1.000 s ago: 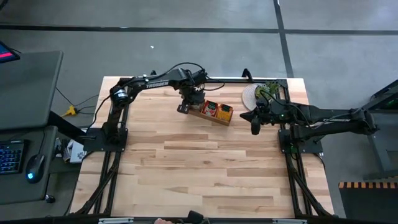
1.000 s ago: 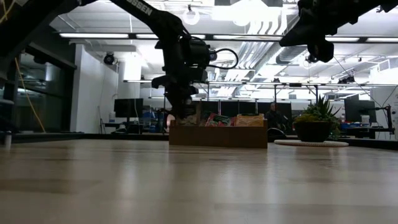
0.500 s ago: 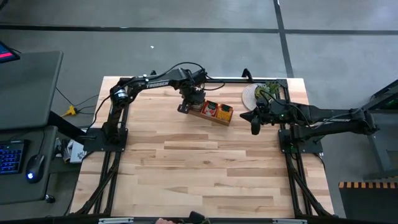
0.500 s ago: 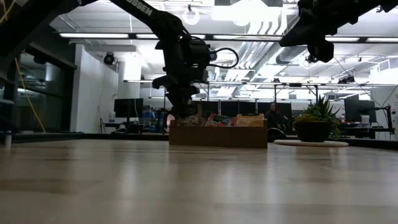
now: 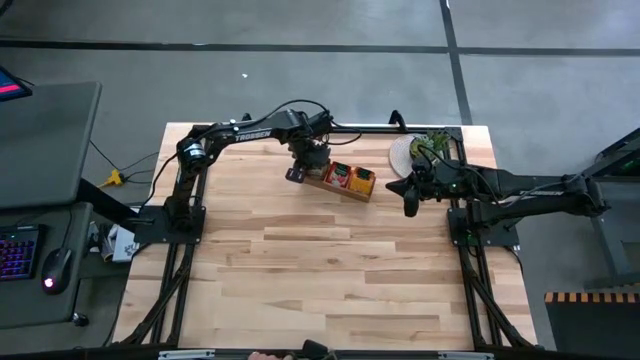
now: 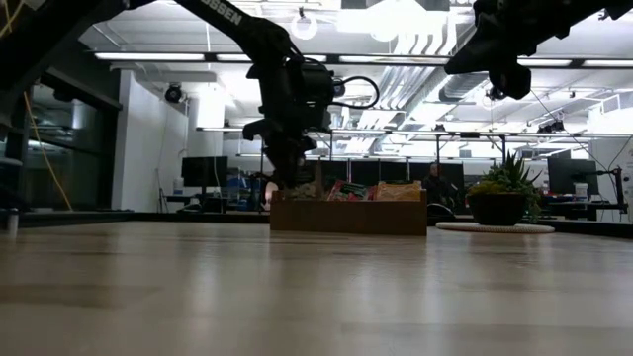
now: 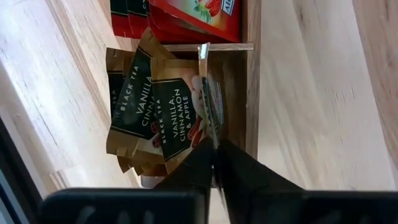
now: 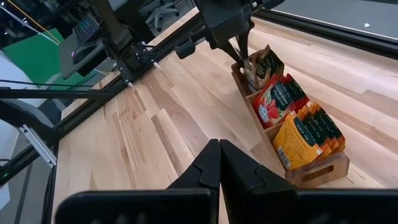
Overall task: Pick & Place Tea
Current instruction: Put the brown tea bag into the left section of the wooden organizer, then return to Home Position
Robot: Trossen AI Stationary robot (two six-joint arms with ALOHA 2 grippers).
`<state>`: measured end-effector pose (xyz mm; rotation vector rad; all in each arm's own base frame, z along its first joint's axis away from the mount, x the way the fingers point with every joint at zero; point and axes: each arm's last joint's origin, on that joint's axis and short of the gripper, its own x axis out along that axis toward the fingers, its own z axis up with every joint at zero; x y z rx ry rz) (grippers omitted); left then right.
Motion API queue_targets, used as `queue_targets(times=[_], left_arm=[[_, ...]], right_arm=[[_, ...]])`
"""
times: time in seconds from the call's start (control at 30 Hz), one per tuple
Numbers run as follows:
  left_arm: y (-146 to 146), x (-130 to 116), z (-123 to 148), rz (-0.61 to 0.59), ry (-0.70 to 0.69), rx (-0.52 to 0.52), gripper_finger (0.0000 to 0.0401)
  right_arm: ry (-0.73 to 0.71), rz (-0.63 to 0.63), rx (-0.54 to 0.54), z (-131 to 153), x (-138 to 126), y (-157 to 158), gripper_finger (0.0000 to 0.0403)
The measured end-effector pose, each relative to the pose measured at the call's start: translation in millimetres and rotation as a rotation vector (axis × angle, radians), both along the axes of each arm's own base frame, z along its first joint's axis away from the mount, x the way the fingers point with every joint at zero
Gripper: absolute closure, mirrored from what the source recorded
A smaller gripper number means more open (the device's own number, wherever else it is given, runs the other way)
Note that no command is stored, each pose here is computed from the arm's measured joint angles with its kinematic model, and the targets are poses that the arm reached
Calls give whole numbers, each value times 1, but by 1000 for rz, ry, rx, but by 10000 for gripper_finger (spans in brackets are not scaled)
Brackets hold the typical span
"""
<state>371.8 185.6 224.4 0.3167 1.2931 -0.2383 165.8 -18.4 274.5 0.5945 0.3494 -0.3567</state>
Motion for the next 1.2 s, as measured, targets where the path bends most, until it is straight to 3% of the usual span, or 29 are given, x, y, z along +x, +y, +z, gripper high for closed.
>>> queue_targets(times=[0.27, 0.47, 0.67, 0.83, 0.97, 1.2], left_arm=[[0, -1, 4, 57, 27, 11, 288], [7, 2, 38, 187, -56, -58, 256], [16, -5, 75, 306, -221, -278, 257], [14, -22, 110, 315, -350, -368, 283], [12, -39, 140, 310, -463, -441, 308], [-8, -53, 170, 301, -633, -444, 343]], right_arm=[[13, 11, 7, -1, 0, 0, 403], [7, 16, 0, 0, -2, 1, 403], [-51, 18, -51, 10, -14, 1, 403], [-110, -21, -93, 14, -35, 2, 403], [-237, -28, -81, -5, -52, 3, 403], [-371, -38, -34, -46, -63, 4, 403]])
